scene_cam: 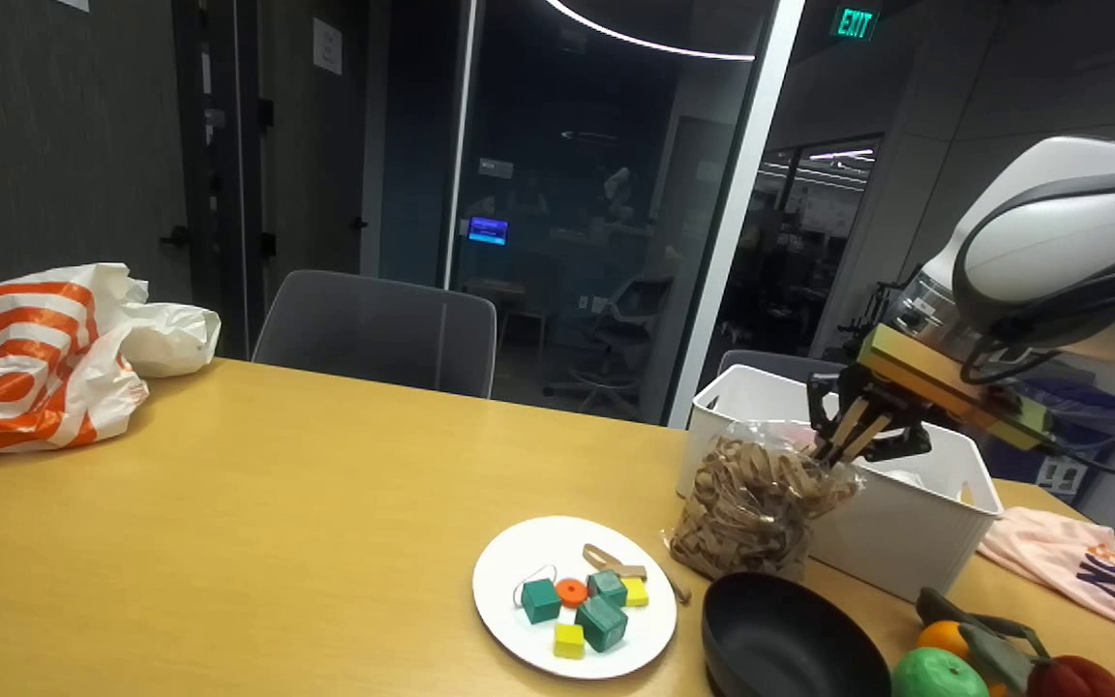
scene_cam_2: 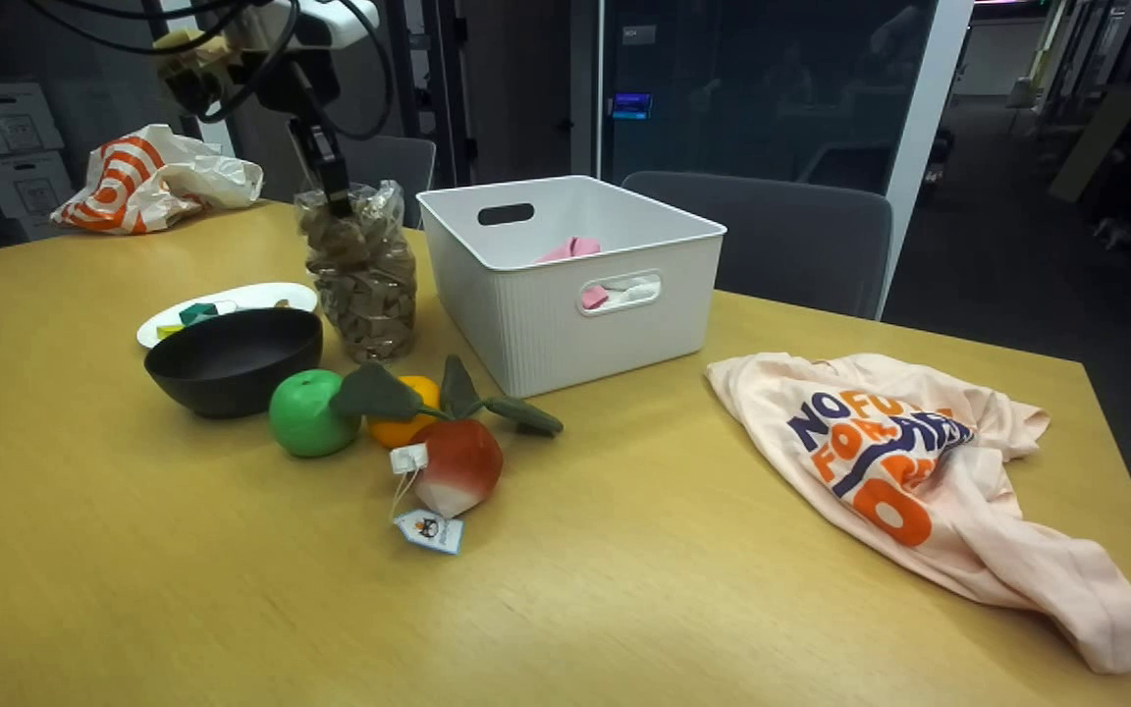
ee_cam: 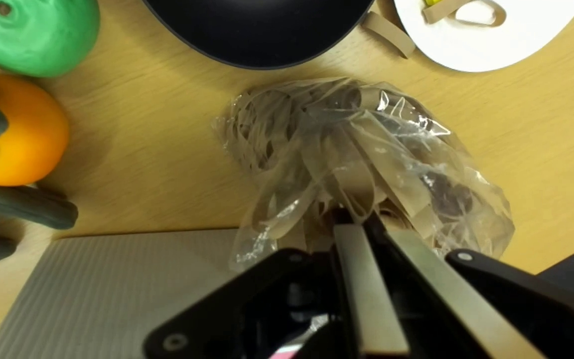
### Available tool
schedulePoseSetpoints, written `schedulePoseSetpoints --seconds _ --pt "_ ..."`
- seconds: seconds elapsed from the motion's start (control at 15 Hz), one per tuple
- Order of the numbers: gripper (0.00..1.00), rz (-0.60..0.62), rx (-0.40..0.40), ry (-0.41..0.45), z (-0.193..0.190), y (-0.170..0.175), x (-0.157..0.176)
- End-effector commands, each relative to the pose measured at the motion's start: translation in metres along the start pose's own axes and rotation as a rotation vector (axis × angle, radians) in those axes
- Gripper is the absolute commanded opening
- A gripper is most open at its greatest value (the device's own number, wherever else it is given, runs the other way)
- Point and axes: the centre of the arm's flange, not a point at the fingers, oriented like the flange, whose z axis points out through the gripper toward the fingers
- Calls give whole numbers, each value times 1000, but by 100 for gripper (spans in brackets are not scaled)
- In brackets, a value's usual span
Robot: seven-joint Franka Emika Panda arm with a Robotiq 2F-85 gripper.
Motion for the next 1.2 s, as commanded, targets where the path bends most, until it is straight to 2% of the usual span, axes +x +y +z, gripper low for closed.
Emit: schedulePoseSetpoints --seconds 0.0,0.8,0.87,1.13 --pt "9 1 55 25 -31 2 6" --pt "9 -11 279 203 -103 12 21" --pt "8 -13 294 201 -107 13 21" --pt "4 -55 319 99 -123 22 9"
